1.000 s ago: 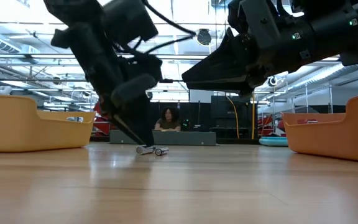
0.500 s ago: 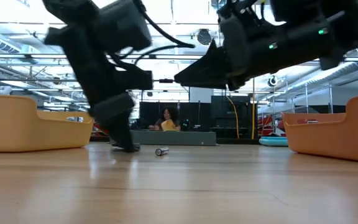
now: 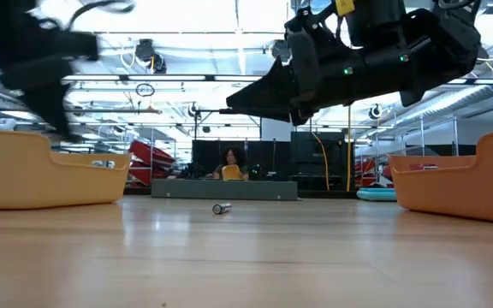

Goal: Sort batteries
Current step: Put the silver battery into the yellow bin

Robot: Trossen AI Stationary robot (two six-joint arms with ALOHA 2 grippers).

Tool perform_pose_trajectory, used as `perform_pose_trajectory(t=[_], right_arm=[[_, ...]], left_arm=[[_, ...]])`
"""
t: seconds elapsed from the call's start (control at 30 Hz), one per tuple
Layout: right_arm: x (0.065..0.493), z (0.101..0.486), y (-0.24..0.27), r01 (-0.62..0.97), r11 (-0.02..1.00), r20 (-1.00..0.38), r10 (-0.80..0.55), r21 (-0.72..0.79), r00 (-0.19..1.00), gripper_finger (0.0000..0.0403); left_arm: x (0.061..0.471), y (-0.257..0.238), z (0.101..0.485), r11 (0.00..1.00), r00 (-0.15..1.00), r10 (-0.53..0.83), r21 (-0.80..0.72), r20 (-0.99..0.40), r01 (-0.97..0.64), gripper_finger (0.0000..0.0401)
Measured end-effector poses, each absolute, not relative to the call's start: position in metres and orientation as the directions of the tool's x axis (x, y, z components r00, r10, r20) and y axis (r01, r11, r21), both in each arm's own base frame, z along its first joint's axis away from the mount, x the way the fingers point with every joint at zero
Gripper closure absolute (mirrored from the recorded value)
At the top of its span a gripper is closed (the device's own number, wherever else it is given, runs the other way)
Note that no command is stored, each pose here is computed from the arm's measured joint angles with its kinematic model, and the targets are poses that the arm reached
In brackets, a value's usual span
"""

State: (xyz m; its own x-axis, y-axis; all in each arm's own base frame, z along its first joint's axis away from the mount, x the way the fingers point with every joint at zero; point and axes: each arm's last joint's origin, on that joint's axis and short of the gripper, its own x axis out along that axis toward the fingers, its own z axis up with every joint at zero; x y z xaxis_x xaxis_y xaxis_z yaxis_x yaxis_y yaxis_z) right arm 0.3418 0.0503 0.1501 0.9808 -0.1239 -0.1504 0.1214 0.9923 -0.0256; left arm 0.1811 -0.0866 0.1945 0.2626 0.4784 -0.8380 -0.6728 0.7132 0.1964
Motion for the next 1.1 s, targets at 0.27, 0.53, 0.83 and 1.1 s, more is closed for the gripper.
perform_pose_trajectory(t=[0.27, 0.53, 0.83, 1.1], right_arm=[[0.338, 0.145, 0.067, 0.085, 0.995, -0.203, -0.072, 0.059, 0.976, 0.0253], [0.331, 0.141, 0.086, 0.159, 0.984, -0.231, -0.138, 0.079, 0.963, 0.0253], [0.321, 0.136, 0.107, 0.276, 0.957, -0.261, -0.245, 0.09, 0.934, 0.0253], [0.311, 0.146, 0.111, 0.42, 0.907, -0.246, -0.399, 0.039, 0.883, 0.0253]], left_arm=[[0.165, -0.085, 0.182, 0.732, 0.224, 0.425, 0.188, -0.877, -0.654, 0.025], [0.221, -0.074, 0.199, 0.795, 0.448, 0.384, 0.043, -0.807, -0.605, 0.0115], [0.3, -0.064, 0.161, 0.875, 0.62, 0.202, -0.145, -0.758, -0.462, 0.0152], [0.342, -0.07, 0.135, 0.902, 0.562, 0.204, -0.068, -0.801, -0.425, 0.0166]])
